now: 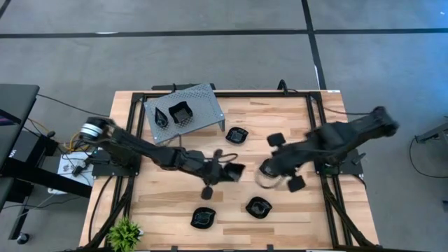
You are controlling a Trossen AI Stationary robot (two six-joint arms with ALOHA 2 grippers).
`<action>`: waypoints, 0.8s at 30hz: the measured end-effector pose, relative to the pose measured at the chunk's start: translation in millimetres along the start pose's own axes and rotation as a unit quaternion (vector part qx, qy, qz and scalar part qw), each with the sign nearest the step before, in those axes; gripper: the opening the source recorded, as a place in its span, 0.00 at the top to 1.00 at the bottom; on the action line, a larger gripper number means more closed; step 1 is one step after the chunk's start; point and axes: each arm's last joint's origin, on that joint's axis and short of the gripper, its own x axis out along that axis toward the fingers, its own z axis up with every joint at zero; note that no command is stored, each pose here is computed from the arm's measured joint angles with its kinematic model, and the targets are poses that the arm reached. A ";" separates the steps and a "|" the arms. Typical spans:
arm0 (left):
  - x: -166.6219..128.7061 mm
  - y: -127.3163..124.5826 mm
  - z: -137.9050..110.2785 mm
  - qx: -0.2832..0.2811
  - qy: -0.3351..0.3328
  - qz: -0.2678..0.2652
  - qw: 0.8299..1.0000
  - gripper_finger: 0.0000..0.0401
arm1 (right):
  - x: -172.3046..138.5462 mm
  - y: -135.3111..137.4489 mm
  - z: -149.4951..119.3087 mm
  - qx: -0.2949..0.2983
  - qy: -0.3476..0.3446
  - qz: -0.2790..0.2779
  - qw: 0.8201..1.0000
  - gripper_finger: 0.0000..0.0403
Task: Pick & Place Mini shaped plates
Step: Stack the black distorted square plate on top of the black distorted square plate on the shelf
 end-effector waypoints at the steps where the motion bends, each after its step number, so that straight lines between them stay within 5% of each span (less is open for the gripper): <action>1: -10.7 1.6 6.5 0.009 0.008 0.014 1.000 0.98 | 1.2 3.2 -13.0 -0.001 -0.044 -0.001 0.999 0.79; 6: -73.1 12.4 39.5 0.054 0.016 0.107 0.993 0.97 | 27.6 12.4 -84.5 -0.004 -0.263 -0.026 0.964 0.80; 10: -117.2 31.8 44.0 0.043 0.060 0.215 0.974 0.98 | 57.1 12.4 -130.9 -0.042 -0.363 -0.085 0.927 0.80; 16: -157.2 66.1 25.4 -0.003 0.102 0.342 0.934 0.97 | 56.7 -1.5 -152.3 -0.022 -0.413 -0.162 0.896 0.80; 24: -177.4 101.8 -10.0 -0.044 0.144 0.424 0.893 0.97 | 53.0 -8.3 -155.5 0.016 -0.418 -0.172 0.892 0.80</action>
